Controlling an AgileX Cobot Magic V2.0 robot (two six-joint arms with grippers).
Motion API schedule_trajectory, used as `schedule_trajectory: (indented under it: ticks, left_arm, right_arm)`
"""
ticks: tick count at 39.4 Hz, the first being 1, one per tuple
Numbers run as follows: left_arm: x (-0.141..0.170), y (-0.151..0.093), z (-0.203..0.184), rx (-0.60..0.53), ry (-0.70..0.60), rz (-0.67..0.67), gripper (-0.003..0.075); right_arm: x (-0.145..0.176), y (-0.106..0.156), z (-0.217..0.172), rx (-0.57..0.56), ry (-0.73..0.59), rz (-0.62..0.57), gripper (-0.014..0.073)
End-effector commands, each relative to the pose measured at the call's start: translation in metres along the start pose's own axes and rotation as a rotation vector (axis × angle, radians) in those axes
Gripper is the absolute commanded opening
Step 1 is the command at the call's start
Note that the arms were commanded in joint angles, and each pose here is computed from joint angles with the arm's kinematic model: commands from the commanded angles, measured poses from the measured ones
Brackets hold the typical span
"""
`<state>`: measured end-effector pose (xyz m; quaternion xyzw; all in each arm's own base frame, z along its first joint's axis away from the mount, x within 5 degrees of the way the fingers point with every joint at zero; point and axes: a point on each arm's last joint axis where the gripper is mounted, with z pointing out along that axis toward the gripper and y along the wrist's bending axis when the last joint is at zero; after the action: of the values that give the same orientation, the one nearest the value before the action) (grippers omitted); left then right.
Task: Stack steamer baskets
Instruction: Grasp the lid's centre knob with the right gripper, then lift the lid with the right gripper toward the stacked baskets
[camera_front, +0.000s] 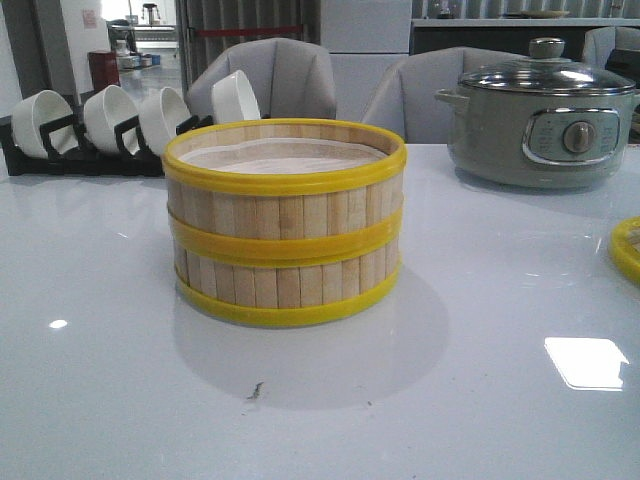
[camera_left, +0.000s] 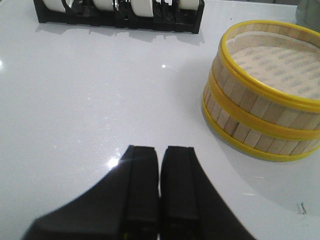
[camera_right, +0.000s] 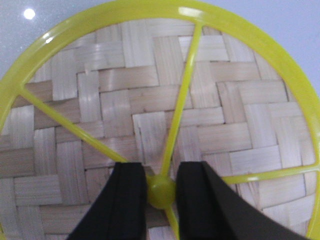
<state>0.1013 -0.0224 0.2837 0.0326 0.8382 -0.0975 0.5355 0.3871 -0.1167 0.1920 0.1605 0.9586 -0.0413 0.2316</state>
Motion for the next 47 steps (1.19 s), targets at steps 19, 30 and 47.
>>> schedule_trajectory:
  ticks: [19,30,47]
  left_arm:
    - [-0.016,-0.002,-0.004,0.015,-0.107,-0.015,0.0087]
    - [-0.016,-0.002,-0.004,0.015,-0.107,-0.015,0.0087]
    - [-0.016,-0.002,-0.004,0.015,-0.107,-0.015,0.0086]
  right_arm:
    - [-0.029,0.052,-0.098,-0.078,-0.187,-0.105,0.0035]
    - [-0.044,0.126,-0.189,-0.207,-0.308,-0.258,0.0035]
    - [-0.022,0.264,-0.261,-0.495,-0.414,-0.502,0.0035]
